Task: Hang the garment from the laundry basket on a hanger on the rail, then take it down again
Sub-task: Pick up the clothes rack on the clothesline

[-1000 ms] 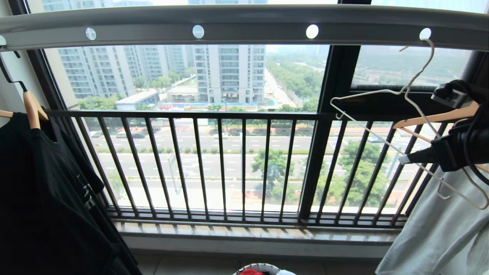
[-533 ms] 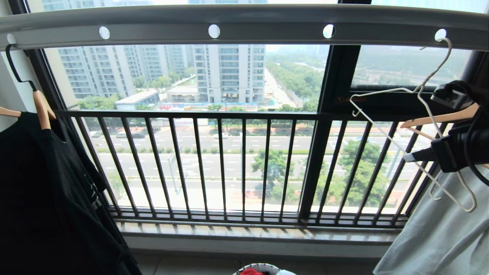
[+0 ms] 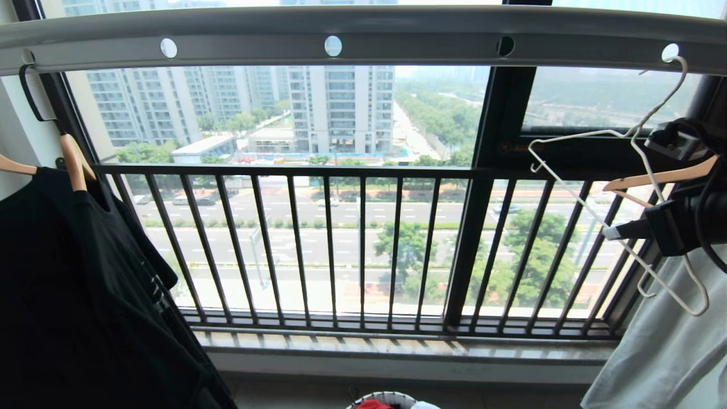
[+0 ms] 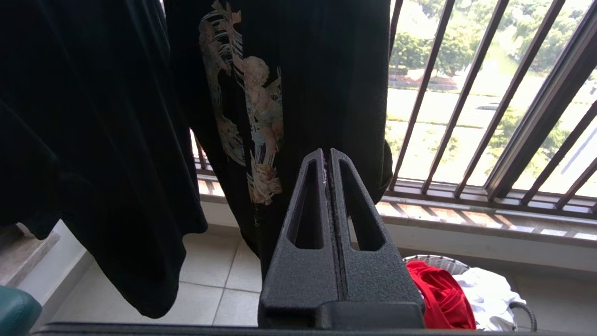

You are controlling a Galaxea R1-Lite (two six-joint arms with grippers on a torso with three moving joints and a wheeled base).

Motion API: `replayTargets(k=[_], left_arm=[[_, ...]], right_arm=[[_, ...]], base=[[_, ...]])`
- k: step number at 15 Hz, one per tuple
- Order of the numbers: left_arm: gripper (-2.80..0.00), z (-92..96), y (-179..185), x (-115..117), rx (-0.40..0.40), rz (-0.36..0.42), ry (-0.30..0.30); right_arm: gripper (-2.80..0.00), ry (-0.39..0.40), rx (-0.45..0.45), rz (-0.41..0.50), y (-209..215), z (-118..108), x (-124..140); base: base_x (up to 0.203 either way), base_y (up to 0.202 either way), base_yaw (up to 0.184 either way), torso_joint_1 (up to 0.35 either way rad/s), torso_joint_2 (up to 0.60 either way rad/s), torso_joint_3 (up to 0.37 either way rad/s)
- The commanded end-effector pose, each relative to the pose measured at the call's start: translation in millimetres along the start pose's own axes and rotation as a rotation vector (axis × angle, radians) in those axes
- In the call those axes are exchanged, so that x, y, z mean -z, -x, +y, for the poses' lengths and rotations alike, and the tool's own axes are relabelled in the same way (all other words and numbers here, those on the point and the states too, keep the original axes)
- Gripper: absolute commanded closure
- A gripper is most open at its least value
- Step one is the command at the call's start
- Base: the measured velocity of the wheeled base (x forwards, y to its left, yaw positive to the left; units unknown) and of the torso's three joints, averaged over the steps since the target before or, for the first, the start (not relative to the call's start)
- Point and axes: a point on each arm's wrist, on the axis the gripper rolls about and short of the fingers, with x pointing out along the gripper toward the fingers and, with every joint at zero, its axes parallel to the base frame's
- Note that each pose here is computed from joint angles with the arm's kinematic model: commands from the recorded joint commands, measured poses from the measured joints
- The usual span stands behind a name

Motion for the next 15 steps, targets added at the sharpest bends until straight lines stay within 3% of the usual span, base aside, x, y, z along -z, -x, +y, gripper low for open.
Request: replayTargets(k=[1,15], left_arm=[[0.0,0.0,0.0,0.0,-0.001,0.001,0.0],[0.0,0.0,0.0,0.0,-0.001,0.001,0.0]], right_arm=[[0.0,0.011,0.002,-0.01,5.1,1.4,0.6],[0.0,0.041,0.024,-0.074,40.2,13.6,12.8]], base=[[0.0,0.0,0.0,0.0,0.0,0.0],[0.0,0.0,0.0,0.0,0.0,0.0]])
